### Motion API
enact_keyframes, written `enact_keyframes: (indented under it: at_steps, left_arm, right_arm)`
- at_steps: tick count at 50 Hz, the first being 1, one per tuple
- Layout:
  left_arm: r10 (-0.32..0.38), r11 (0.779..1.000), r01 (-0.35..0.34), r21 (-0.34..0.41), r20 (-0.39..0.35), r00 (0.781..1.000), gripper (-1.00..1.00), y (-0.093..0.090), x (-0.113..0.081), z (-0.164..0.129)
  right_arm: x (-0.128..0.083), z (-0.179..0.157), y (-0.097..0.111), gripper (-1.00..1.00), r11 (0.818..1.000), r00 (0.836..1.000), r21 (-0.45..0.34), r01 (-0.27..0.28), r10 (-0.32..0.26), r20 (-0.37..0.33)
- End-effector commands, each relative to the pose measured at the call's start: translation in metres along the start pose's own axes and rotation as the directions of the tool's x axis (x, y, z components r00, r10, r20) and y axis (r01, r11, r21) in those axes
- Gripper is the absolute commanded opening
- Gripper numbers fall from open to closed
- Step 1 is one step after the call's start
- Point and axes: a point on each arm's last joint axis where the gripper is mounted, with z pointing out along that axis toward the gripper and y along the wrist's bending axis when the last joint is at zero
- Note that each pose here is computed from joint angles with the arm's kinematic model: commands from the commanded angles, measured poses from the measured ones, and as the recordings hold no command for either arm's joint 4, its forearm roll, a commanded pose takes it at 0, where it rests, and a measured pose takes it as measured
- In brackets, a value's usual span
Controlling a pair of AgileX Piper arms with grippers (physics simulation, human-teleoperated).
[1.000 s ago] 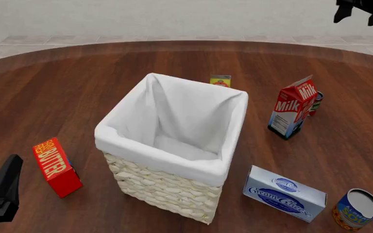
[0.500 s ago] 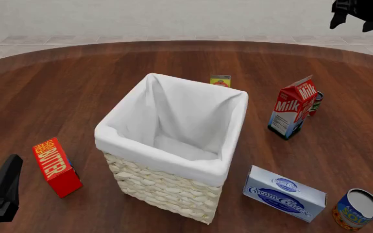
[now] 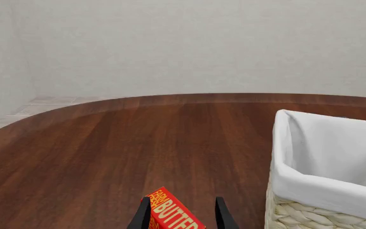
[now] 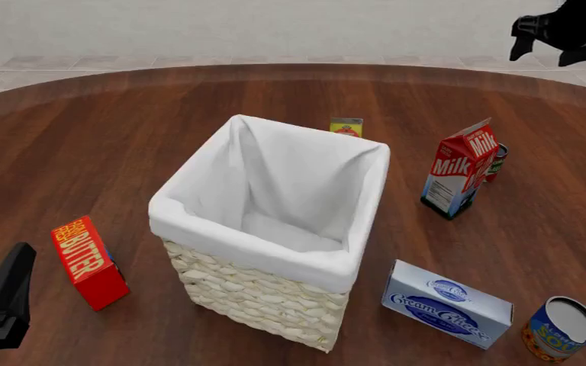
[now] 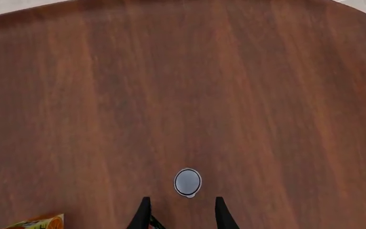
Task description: Pick up the tomato sauce, and put it in the basket.
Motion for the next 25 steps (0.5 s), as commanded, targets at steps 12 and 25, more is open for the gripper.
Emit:
enact_keyframes:
  at_steps: [12, 25]
  left_arm:
    - [0.001, 1.0, -0.001, 0.001, 0.001, 1.0, 1.0, 0.0, 0.0, 0.0]
    - [0.001, 1.0, -0.001, 0.001, 0.001, 1.0, 1.0, 0.0, 0.0, 0.0]
  right_arm:
    - [0.022, 0.029, 0.018, 1.0, 1.0, 0.997, -0.02, 0.004, -0.005, -0.073]
    - [0.034, 0.042, 0.025, 1.0, 1.0, 0.995, -0.027, -0.007, 0.004, -0.101]
